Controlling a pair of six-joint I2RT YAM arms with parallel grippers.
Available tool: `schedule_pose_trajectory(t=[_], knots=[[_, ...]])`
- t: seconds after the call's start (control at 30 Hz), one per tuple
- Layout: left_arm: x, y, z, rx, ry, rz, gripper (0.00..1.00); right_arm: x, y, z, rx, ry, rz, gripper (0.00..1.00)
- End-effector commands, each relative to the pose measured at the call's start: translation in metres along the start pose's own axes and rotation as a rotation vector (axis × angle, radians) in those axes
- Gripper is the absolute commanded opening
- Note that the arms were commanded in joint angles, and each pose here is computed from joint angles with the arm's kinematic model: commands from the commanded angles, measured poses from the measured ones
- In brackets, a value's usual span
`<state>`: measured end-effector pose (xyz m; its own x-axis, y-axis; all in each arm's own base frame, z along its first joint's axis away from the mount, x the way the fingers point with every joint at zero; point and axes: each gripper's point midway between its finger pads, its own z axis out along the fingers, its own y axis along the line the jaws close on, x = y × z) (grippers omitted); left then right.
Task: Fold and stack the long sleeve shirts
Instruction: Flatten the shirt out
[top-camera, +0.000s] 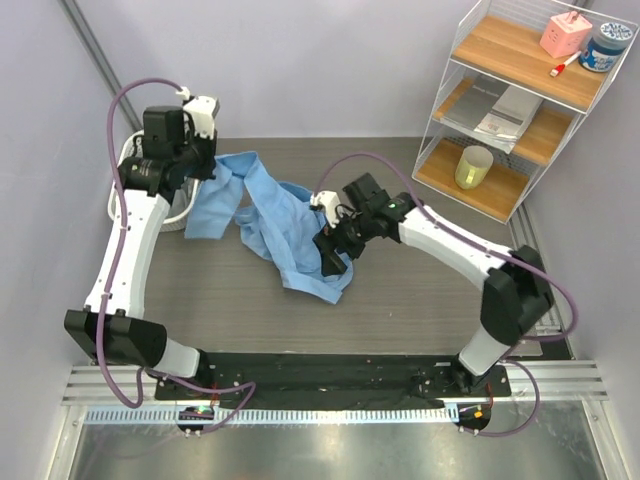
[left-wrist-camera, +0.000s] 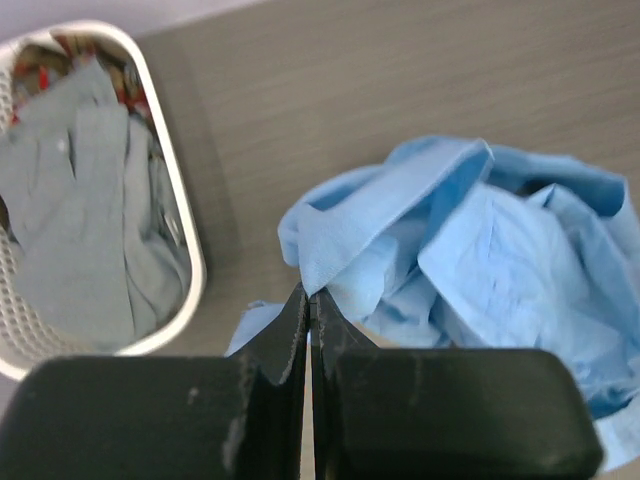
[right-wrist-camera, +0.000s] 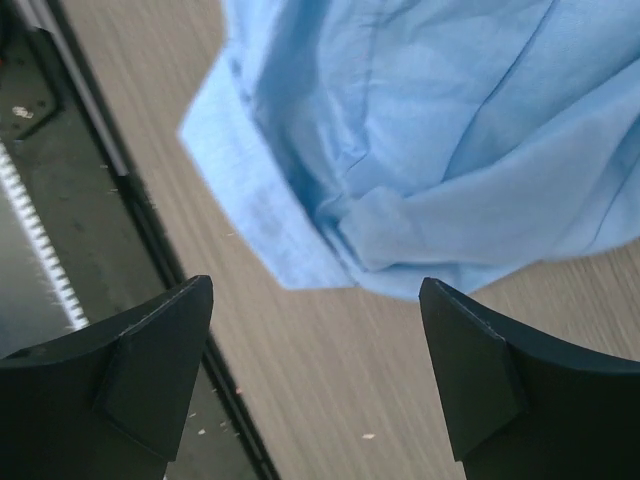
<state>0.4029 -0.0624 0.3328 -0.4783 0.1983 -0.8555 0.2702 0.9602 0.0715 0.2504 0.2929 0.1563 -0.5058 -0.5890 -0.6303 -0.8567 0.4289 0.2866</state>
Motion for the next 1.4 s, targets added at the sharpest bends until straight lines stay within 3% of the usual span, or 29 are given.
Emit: schedule_pose_trajectory(t=[0.0, 0.07, 0.17, 0.4, 0.53, 0.63, 0.7, 0.8, 0.83, 0.93, 0.97, 1.0, 1.07, 1.13, 1.23, 1.37], knots=[[0.009, 0.008, -0.026, -0.045, -0.012, 0.011, 0.00, -0.003, -0.029, 0.035, 0.044, -0.006, -0.017, 0.85], [0.020, 0.005, -0.027, -0.006, 0.006, 0.000, 0.00, 0.012, -0.036, 0.049, 0.051, 0.034, 0.006, 0.79], [0.034, -0.005, -0.035, 0.070, 0.028, 0.030, 0.00, 0.038, -0.049, 0.063, 0.090, 0.101, 0.032, 0.63], [0.096, -0.086, -0.077, 0.602, 0.072, 0.325, 0.00, 0.075, -0.127, 0.062, 0.262, 0.235, 0.077, 0.33], [0.155, -0.146, -0.104, 0.870, 0.154, 0.559, 0.00, 0.043, -0.184, 0.044, 0.373, 0.205, 0.068, 0.29], [0.186, -0.197, -0.117, 1.039, 0.142, 0.721, 0.00, 0.015, -0.206, 0.030, 0.423, 0.172, 0.039, 0.28], [0.195, -0.238, -0.126, 1.155, 0.091, 0.856, 0.00, 0.006, -0.212, 0.017, 0.452, 0.163, 0.016, 0.29], [0.198, -0.277, -0.140, 1.298, 0.062, 0.943, 0.00, 0.003, -0.215, -0.005, 0.476, 0.167, -0.023, 0.36], [0.195, -0.281, -0.141, 1.327, 0.028, 0.998, 0.07, -0.004, -0.212, -0.019, 0.492, 0.147, -0.031, 0.39], [0.169, -0.280, -0.115, 1.175, 0.058, 0.931, 0.22, -0.017, -0.199, -0.052, 0.486, 0.108, -0.022, 0.55], [0.149, -0.279, -0.116, 1.153, 0.045, 0.866, 0.33, -0.023, -0.188, -0.054, 0.443, 0.083, -0.012, 0.66], [0.141, -0.258, -0.102, 1.107, 0.091, 0.771, 0.41, -0.025, -0.175, -0.058, 0.407, 0.073, -0.001, 0.70], [0.125, -0.236, -0.080, 1.057, 0.144, 0.559, 0.73, -0.038, -0.151, -0.062, 0.338, 0.002, 0.025, 0.76], [0.113, -0.185, -0.031, 0.887, 0.152, 0.396, 0.85, -0.036, -0.129, -0.046, 0.284, 0.004, 0.036, 0.77], [0.104, -0.116, 0.025, 0.625, 0.154, 0.294, 0.88, -0.025, -0.102, -0.023, 0.207, 0.046, -0.007, 0.75], [0.126, -0.064, 0.084, 0.478, 0.272, 0.264, 0.86, -0.010, -0.085, 0.007, 0.131, 0.065, -0.032, 0.74]])
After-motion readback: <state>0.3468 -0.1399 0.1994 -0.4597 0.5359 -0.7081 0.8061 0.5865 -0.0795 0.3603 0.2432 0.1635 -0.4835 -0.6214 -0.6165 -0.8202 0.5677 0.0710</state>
